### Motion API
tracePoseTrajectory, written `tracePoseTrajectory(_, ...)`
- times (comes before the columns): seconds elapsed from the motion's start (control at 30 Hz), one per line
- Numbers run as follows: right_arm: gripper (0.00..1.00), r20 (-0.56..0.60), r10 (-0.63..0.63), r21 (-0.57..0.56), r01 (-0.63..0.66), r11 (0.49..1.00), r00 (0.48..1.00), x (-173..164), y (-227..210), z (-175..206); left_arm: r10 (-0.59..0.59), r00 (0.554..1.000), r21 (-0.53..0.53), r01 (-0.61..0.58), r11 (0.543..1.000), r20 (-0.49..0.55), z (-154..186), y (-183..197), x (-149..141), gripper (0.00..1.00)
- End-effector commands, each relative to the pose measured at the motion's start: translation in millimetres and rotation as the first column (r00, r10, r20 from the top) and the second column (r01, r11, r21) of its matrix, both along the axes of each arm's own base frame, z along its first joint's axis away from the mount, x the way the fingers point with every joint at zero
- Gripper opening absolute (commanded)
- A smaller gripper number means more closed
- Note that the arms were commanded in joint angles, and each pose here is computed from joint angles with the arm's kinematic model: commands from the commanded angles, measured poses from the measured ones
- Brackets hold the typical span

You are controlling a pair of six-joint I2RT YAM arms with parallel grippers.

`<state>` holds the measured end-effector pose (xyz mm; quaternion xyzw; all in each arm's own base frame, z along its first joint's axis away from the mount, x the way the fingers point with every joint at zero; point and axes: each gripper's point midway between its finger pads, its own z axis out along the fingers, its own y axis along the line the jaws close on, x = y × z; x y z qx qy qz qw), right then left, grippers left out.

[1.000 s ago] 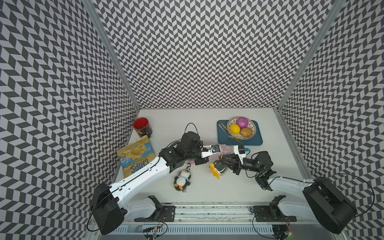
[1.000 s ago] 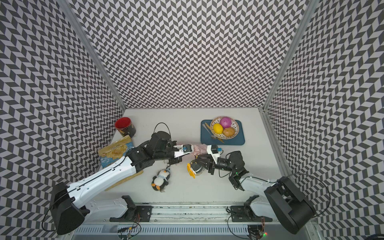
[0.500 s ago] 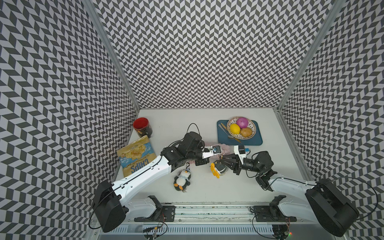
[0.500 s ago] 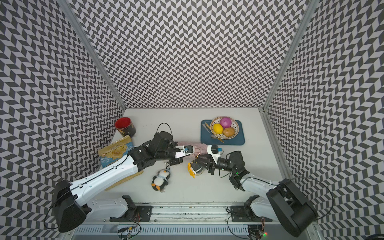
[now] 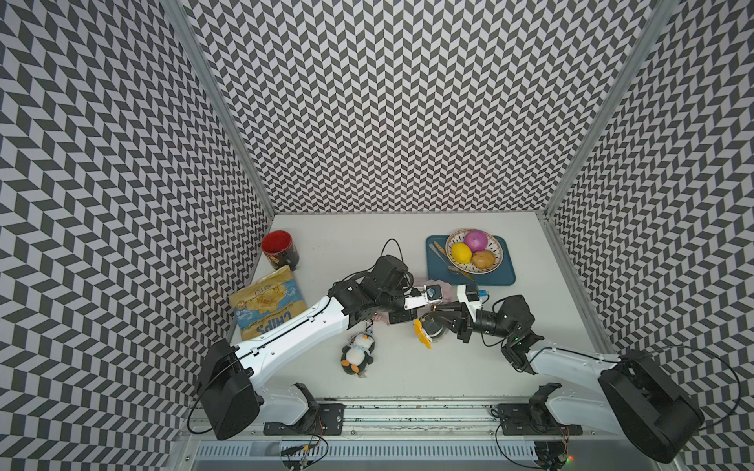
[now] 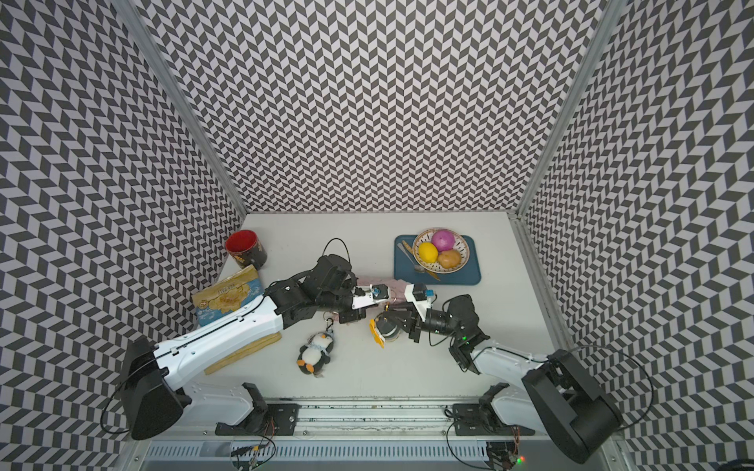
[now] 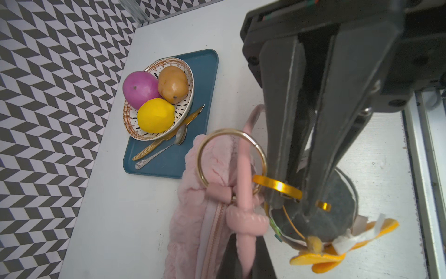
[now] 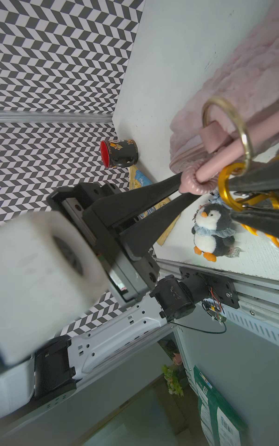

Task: Remove the decoration from the bag
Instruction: Remove the decoration item from the bag.

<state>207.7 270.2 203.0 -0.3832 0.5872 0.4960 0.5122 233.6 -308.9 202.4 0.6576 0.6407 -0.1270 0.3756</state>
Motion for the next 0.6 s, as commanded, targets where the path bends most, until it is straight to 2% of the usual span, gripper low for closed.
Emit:
tracePoseTrajectory(0.0,0.15,0.070,-0.011,0.060,0.007,0.998,0.998,-1.0,-3.9,21.6,0.018,1.000,-0.003,-0.018,1.000,0.018,10.0,-1.0,3.0,0.00)
tracePoseTrajectory(0.2,0.15,0.030,-0.001,0.074,-0.001,0.997,1.000,1.8,-1.5,18.9,-0.036,0.999,-0.040,0.036,0.999,0.001,17.8,-10.7,-8.0,0.00)
tracePoseTrajectory(0.57,0.14,-0.011,-0.013,0.080,0.014,0.997,1.000,8.0,-1.2,15.4,-0.073,0.997,-0.001,0.073,0.997,0.016,8.1,-10.5,-17.5,0.00)
